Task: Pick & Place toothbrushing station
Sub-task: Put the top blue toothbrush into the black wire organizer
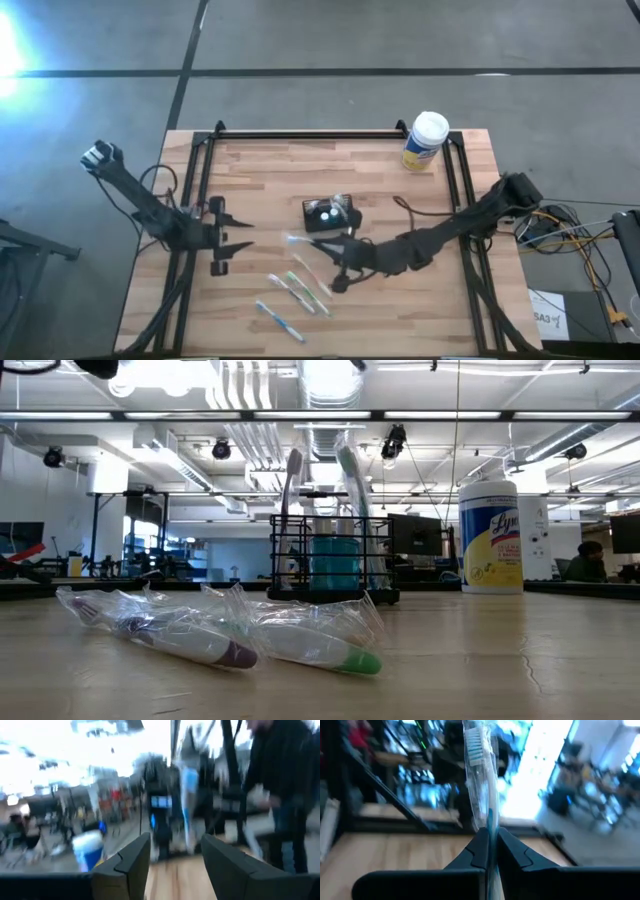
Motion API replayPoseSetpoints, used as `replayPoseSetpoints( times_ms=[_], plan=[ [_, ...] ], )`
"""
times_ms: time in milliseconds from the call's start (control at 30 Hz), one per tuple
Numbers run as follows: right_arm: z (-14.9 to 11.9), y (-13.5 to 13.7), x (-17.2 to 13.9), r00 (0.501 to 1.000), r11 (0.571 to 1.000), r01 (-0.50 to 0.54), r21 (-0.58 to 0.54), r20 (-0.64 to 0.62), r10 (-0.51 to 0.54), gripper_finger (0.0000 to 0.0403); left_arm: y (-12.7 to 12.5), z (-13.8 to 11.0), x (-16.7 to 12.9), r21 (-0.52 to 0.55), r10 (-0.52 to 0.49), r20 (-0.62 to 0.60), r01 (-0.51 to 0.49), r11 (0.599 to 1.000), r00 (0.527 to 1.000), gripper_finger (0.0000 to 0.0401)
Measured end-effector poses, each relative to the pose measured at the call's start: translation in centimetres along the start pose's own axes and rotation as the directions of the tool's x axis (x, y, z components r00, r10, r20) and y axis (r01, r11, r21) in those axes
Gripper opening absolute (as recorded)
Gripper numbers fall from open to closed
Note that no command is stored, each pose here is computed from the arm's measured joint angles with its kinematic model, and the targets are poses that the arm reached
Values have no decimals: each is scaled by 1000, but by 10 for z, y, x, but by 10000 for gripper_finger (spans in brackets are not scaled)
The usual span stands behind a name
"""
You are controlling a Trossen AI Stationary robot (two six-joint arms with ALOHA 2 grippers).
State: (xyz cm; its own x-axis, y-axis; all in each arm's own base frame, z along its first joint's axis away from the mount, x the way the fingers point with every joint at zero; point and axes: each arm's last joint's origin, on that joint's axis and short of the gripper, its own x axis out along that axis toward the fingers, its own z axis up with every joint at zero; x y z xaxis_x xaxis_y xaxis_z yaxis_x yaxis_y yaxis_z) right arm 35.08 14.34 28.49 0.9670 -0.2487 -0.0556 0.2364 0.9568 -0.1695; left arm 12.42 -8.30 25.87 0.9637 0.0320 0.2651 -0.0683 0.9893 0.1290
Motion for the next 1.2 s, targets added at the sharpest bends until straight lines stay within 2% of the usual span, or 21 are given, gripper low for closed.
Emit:
replayPoseSetpoints(
  times_ms=[67, 167, 433, 567, 767, 900, 1200],
  plan=[
    [-7, 1, 0, 997, 1000, -23, 1, 70, 23, 13, 3, -2, -2, -38, 14, 65, -12, 999, 998, 181],
    [-16, 2, 1, 995, 1000, -19, -8, 100, 20, 13, 6, -4, -1, -61, 38, 76, -33, 998, 996, 181],
    [-11, 5, 9, 994, 999, -12, -39, 106, 16, 13, 6, -2, 16, -88, -39, 67, 45, 995, 997, 181],
    [-4, 7, 14, 992, 998, -40, -54, 115, 46, 13, 3, 2, 30, -63, -93, 46, 96, 993, 995, 181],
    [-6, 11, 18, 992, 997, -50, -64, 110, 56, 13, -1, 5, 41, 14, -145, 47, 144, 989, 988, 181],
    [-6, 10, 19, 991, 997, -65, -48, 117, 70, 13, -5, 6, 50, 28, -183, 44, 182, 983, 982, 181],
    [-7, 10, 21, 988, 994, -99, -40, 118, 103, 13, -11, -1, 68, 57, -190, -3, 190, 980, 982, 181]
  ],
)
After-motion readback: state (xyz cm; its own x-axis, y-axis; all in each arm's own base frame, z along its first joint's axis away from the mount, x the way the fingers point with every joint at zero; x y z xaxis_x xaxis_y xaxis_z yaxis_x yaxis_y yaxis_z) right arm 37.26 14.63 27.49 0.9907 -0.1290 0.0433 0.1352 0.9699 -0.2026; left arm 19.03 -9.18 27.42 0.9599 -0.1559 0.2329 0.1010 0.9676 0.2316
